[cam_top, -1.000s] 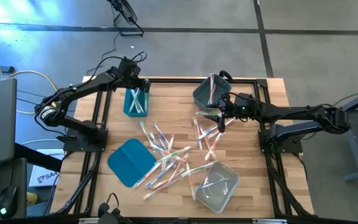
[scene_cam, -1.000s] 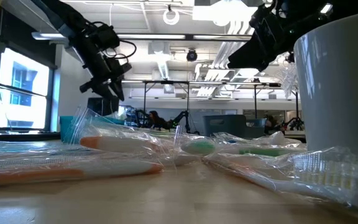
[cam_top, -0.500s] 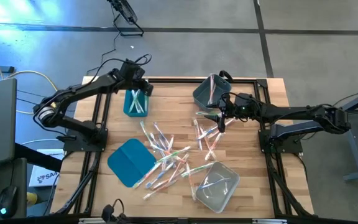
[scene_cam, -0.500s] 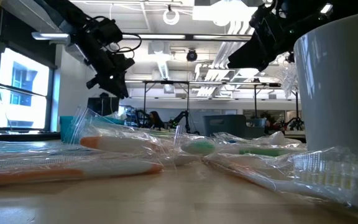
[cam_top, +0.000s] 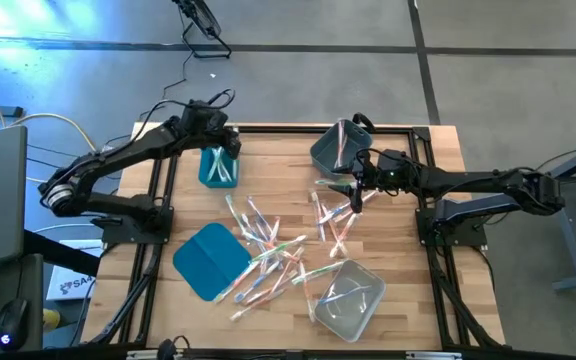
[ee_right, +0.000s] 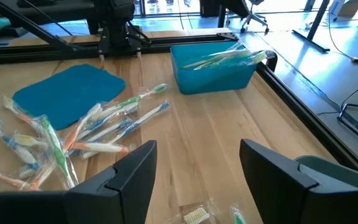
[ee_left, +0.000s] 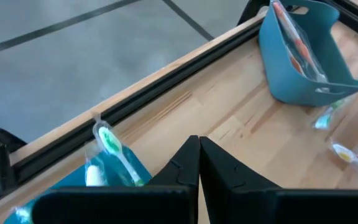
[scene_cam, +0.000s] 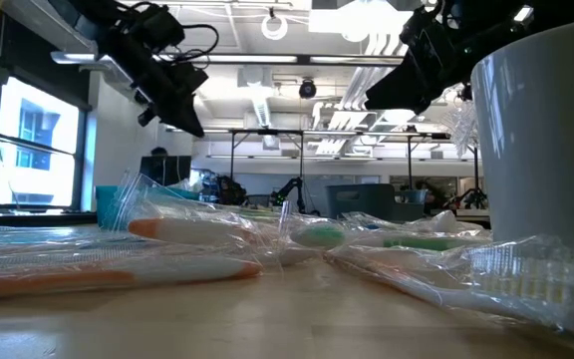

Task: Pick & Place Toothbrushes
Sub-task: Put the orange toothbrush into the dark gray bin

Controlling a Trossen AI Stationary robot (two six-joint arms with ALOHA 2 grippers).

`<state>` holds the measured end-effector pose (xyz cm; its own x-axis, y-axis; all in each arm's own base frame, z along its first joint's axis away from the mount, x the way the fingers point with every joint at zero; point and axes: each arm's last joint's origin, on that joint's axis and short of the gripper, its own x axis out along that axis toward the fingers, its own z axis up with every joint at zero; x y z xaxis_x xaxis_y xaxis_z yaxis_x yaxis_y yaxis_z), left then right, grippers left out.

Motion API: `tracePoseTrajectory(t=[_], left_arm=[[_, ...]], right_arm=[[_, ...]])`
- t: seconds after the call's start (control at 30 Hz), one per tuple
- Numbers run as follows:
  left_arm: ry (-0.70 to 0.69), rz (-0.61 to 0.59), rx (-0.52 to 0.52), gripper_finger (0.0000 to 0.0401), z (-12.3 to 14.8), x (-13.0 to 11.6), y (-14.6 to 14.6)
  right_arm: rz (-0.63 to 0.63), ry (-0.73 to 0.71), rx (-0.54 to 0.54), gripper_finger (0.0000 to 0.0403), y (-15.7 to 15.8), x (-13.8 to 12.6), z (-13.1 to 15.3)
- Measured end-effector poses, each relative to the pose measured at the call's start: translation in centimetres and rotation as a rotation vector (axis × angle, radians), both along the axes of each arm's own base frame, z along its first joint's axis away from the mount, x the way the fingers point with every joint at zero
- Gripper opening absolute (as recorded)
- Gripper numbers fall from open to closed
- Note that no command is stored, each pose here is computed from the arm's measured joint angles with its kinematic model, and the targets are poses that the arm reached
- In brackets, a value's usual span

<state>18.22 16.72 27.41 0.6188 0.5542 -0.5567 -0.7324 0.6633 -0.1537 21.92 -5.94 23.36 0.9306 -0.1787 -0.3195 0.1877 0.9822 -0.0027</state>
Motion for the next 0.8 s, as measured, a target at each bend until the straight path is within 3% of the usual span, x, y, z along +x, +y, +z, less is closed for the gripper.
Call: tracePoseTrajectory(t=[0.53, 0.8], left_arm=[[-0.172, -0.148, 0.215, 0.0001, -0.6, -2.8, -5.5], [-0.227, -0.165, 0.261, 0.0001, -0.6, -4.2, -6.9]], right_arm=[[0.000, 0.000, -0.001, 0.0224, 0.0, 0.0, 0.0], [0.000, 0.000, 0.000, 0.0224, 0.0, 0.0, 0.0]])
